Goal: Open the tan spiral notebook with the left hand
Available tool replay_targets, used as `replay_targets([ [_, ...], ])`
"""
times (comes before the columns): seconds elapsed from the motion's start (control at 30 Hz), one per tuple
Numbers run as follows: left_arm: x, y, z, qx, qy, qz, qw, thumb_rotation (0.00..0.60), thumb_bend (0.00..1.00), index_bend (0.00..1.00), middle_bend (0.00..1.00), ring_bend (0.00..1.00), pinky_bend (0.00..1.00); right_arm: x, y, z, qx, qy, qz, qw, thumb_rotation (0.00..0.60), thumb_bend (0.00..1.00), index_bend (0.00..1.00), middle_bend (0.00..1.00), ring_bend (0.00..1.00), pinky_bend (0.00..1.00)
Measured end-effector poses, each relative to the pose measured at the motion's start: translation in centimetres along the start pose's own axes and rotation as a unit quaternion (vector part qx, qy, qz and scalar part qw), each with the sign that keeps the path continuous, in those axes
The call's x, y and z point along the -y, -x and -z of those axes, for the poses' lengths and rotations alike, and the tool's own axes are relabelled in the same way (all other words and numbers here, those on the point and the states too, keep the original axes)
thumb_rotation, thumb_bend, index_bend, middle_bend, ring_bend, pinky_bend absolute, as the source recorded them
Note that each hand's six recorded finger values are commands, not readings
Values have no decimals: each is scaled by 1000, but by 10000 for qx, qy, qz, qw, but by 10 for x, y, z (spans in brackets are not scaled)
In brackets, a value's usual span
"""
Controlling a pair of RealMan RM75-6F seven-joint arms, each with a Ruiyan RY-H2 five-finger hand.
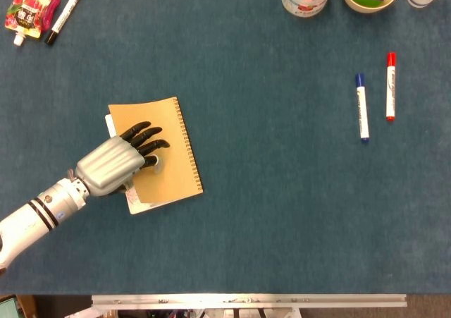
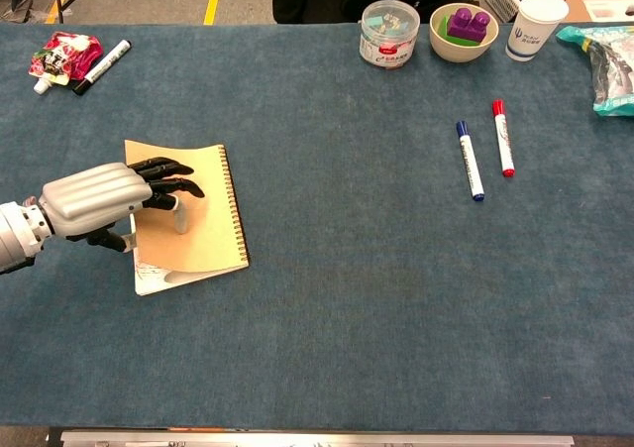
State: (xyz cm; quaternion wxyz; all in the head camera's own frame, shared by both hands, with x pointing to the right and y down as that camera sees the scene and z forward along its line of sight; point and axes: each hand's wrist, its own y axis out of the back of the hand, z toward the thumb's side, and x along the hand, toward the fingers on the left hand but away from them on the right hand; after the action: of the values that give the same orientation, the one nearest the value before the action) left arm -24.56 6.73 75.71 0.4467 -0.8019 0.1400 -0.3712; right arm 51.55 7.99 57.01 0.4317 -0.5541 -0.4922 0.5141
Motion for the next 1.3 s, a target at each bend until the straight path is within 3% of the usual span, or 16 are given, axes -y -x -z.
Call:
replay_targets([
  [0.13,-3,4,2,-30,-17,-8,10000,600,556,567,319,115,31,0,0,-1,-15,8,4,10000,600,228,238,249,147,265],
  [0.37,-15,22,12,-225,-189,-13,9996,600,556,570,339,134,61,0,0,-3,-63,29,5,10000,600,227,238,249,147,265],
  [0.73,-40,58,28,-566,-1207,110,9910,600,557,569,338,134,61,4,-1,-4,-104,81,-25,9999,600,227,238,249,147,265],
  [1.0,-52,63,12,-487,-2449,467,9672,600,557,562,336,134,61,5,-4,0,-46,101,-11,9999,600,227,238,249,147,265],
  [1.3,-60,44,-32,-130,-3235,763,9431,600,557,558,332,135,61,5,-6,5,10,137,4,9999,600,226,238,249,147,265],
])
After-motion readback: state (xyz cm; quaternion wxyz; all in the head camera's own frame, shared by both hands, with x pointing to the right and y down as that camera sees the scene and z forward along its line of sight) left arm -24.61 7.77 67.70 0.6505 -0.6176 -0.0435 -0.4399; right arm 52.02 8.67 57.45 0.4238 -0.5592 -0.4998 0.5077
